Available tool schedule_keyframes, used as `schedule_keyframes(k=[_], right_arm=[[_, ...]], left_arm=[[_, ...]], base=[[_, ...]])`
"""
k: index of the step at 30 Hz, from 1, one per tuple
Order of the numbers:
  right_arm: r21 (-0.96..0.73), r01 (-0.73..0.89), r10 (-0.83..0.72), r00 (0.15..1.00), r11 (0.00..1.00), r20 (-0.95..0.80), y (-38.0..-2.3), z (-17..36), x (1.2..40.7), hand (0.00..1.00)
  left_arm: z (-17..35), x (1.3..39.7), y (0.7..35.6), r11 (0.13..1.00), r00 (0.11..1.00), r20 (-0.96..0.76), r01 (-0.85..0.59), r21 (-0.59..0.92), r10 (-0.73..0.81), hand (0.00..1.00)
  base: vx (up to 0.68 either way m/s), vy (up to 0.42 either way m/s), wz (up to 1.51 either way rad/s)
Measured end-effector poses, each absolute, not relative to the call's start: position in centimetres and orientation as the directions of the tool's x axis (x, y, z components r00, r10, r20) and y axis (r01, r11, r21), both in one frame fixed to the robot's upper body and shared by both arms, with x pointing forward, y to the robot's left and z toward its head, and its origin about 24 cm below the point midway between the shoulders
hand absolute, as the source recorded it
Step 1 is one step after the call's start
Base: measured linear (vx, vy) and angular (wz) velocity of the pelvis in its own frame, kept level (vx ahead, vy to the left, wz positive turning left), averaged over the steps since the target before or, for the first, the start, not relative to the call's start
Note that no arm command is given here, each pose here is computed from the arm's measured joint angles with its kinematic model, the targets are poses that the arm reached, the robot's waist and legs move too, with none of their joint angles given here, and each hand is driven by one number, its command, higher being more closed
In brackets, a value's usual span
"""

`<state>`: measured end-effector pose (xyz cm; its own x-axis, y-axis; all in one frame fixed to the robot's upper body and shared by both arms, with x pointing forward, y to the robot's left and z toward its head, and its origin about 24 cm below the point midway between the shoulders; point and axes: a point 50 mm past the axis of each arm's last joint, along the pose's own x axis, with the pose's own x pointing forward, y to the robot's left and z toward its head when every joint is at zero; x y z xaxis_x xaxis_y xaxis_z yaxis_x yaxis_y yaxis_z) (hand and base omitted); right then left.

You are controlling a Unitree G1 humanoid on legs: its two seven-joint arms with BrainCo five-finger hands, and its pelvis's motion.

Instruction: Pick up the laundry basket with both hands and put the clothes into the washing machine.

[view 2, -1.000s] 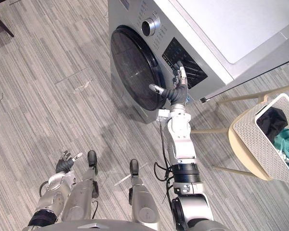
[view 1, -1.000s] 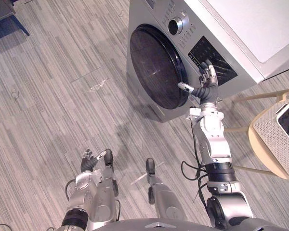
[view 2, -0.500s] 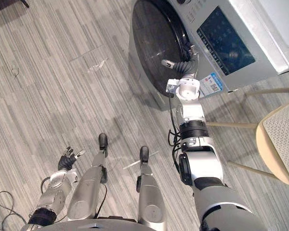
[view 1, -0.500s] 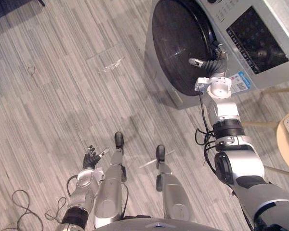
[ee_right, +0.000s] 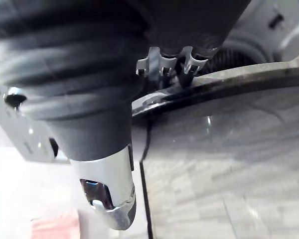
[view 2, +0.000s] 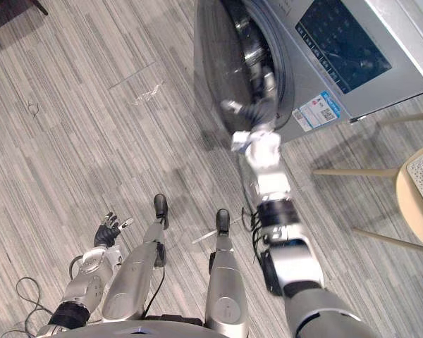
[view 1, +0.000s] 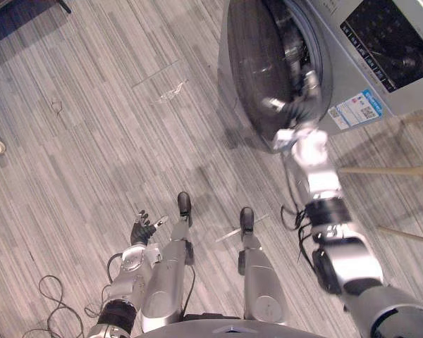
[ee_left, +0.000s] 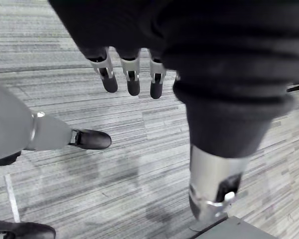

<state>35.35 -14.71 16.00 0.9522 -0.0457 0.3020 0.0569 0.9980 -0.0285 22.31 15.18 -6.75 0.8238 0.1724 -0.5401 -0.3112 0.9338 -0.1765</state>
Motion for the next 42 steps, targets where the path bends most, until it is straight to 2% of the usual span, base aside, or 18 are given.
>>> schedule_keyframes(k=[2, 4, 8, 14, 16, 22, 26, 32, 42], right_arm=[[-0.025, -0.171, 0.172, 0.956, 0.985, 0.237, -10.8, 14.1, 34.4, 0.0], [-0.001, -0.322, 0.317, 0.933, 0.947, 0.169, -8.3, 12.2, 33.4, 0.0], [0.099, -0.414, 0.407, 0.909, 0.905, 0.085, -6.5, 9.5, 31.9, 0.0], [0.219, -0.225, 0.194, 0.968, 0.949, 0.157, -12.1, 9.8, 30.8, 0.0], [0.234, -0.17, 0.145, 0.982, 0.957, 0.121, -13.5, 8.4, 29.8, 0.0], [0.252, 0.062, -0.018, 0.985, 0.966, -0.173, -17.4, 0.8, 24.2, 0.0], [0.197, 0.19, -0.107, 0.924, 0.962, -0.367, -19.4, -3.5, 21.4, 0.0], [0.168, 0.252, -0.153, 0.879, 0.953, -0.451, -20.5, -5.3, 18.8, 0.0], [0.204, 0.234, -0.109, 0.865, 0.951, -0.489, -18.8, -6.3, 17.8, 0.0]], left_arm=[[-6.8, 22.3, 15.2, 0.931, 0.82, -0.545, -0.317, -0.181, 0.174, 0.0], [-6.8, 22.3, 15.2, 0.93, 0.82, -0.544, -0.319, -0.182, 0.175, 0.0], [-7.0, 22.1, 16.0, 0.92, 0.803, -0.561, -0.352, -0.175, 0.201, 0.0], [-7.0, 22.1, 17.1, 0.921, 0.796, -0.556, -0.366, -0.131, 0.237, 0.0], [-6.8, 22.3, 17.4, 0.928, 0.8, -0.549, -0.356, -0.11, 0.242, 0.0], [-4.3, 24.9, 19.1, 0.942, 0.849, -0.44, -0.334, -0.017, 0.293, 0.0], [-2.6, 27.0, 22.9, 0.91, 0.827, -0.385, -0.401, 0.108, 0.411, 0.0], [-0.7, 29.2, 27.3, 0.844, 0.762, -0.364, -0.495, 0.207, 0.536, 0.0], [0.5, 30.7, 28.2, 0.823, 0.736, -0.372, -0.53, 0.203, 0.566, 0.0]], base=[[0.07, -0.049, -0.02], [0.06, -0.058, 0.09], [0.08, -0.043, 0.28], [0.05, -0.009, 0.03], [0.0, -0.003, -0.3], [0.01, -0.013, -0.47], [0.02, -0.016, -0.64], [0.01, -0.045, -0.49], [0.0, -0.025, -0.07]])
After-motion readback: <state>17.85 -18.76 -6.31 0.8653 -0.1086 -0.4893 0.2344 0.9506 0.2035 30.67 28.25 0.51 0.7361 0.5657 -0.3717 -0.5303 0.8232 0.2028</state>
